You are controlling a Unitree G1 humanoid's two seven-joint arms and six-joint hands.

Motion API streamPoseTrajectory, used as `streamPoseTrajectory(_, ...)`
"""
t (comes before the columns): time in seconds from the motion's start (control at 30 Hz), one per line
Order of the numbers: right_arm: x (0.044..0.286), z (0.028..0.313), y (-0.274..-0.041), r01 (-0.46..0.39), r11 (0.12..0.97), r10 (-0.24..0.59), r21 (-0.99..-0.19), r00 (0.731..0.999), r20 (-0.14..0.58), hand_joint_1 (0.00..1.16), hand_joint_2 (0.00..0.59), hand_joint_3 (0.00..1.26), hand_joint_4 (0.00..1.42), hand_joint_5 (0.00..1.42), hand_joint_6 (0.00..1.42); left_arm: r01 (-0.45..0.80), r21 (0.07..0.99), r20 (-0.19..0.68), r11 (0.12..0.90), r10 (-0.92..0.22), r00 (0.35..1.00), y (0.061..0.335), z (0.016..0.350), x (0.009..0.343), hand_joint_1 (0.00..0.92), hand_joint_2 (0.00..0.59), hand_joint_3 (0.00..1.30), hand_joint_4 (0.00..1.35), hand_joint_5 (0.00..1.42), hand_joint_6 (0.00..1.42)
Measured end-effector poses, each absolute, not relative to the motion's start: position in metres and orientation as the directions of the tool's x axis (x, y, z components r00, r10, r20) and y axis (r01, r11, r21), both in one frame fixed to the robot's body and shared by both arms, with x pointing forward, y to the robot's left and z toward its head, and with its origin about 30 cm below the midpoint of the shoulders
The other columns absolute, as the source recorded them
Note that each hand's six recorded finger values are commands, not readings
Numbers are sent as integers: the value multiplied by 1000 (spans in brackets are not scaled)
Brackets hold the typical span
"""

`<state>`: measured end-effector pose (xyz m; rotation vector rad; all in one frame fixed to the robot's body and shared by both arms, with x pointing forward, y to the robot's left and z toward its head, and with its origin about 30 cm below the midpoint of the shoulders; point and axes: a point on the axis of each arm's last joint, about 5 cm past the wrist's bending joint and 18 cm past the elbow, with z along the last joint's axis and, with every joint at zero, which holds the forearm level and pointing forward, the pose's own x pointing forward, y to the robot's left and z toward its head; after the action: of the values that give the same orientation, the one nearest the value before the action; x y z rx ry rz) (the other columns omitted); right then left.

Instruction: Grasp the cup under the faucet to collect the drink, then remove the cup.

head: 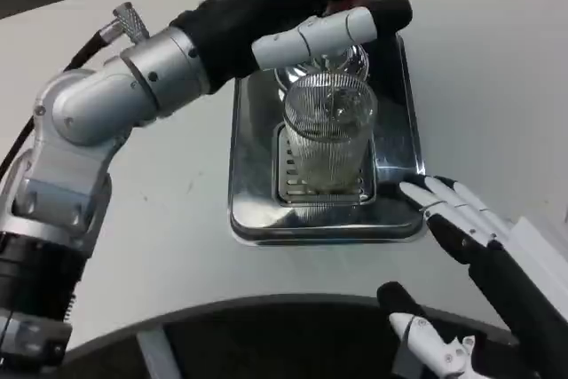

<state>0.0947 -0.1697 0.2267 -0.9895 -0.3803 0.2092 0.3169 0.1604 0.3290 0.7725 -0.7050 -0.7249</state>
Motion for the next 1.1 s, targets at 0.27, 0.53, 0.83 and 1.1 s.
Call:
streamPoseTrajectory(0.27, 98, 225, -169, -29, 600, 307, -799, 931, 196, 417, 410, 96, 32, 26, 95, 295, 814, 281, 500, -784, 554, 160, 330, 317, 0, 84, 106, 0, 0, 192)
streamPoseTrajectory(0.53, 107, 227, -165, -39, 678, 279, -734, 937, 208, 434, 347, 27, 0, 5, 104, 288, 821, 280, 494, -786, 551, 159, 331, 317, 0, 84, 106, 0, 0, 192)
streamPoseTrajectory(0.83, 119, 225, -158, -10, 736, 237, -677, 940, 245, 584, 284, 0, 0, 0, 100, 287, 821, 280, 493, -787, 550, 159, 331, 318, 0, 83, 105, 0, 0, 205)
streamPoseTrajectory(1.1, 137, 218, -146, 12, 758, 218, -652, 937, 271, 644, 262, 0, 0, 0, 72, 286, 822, 281, 493, -787, 549, 159, 332, 319, 0, 87, 113, 0, 0, 209)
